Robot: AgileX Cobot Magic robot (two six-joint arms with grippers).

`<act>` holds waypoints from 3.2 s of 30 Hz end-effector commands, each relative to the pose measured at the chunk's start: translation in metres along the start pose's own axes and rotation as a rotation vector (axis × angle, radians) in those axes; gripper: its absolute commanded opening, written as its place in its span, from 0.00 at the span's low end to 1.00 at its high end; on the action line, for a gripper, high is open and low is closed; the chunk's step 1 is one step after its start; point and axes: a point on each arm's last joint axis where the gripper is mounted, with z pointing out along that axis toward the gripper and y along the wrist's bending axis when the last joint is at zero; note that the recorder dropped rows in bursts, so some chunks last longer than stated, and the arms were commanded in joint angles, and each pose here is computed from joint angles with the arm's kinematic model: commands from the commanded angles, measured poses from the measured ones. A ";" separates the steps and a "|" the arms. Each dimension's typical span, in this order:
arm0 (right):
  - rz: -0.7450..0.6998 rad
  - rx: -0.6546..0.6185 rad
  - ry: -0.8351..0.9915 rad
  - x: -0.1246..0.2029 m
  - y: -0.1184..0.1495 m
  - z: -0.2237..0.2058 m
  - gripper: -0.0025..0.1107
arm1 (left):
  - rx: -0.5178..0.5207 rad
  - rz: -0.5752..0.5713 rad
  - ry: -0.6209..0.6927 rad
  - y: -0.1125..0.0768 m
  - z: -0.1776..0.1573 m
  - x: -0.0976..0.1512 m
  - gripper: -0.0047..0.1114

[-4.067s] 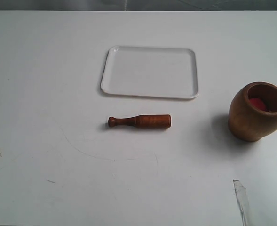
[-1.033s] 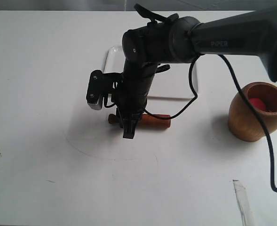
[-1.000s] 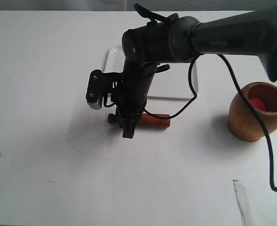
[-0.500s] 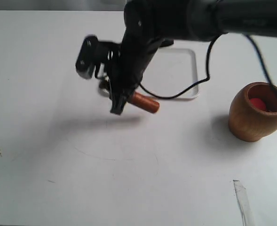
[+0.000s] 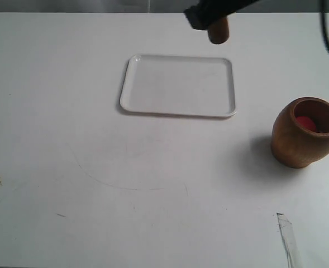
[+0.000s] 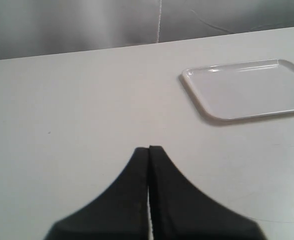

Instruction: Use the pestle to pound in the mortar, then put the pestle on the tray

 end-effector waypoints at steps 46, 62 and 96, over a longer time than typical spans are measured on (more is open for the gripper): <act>0.466 0.566 -0.170 0.217 0.031 -0.104 0.02 | 0.008 -0.012 -0.007 -0.001 0.000 0.000 0.04; 0.477 0.568 -0.331 0.214 0.029 -0.078 0.02 | 0.008 -0.012 -0.007 -0.001 0.000 0.000 0.04; 0.406 0.617 -0.088 0.224 0.028 -0.100 0.02 | 0.008 -0.012 -0.007 -0.001 0.000 0.000 0.04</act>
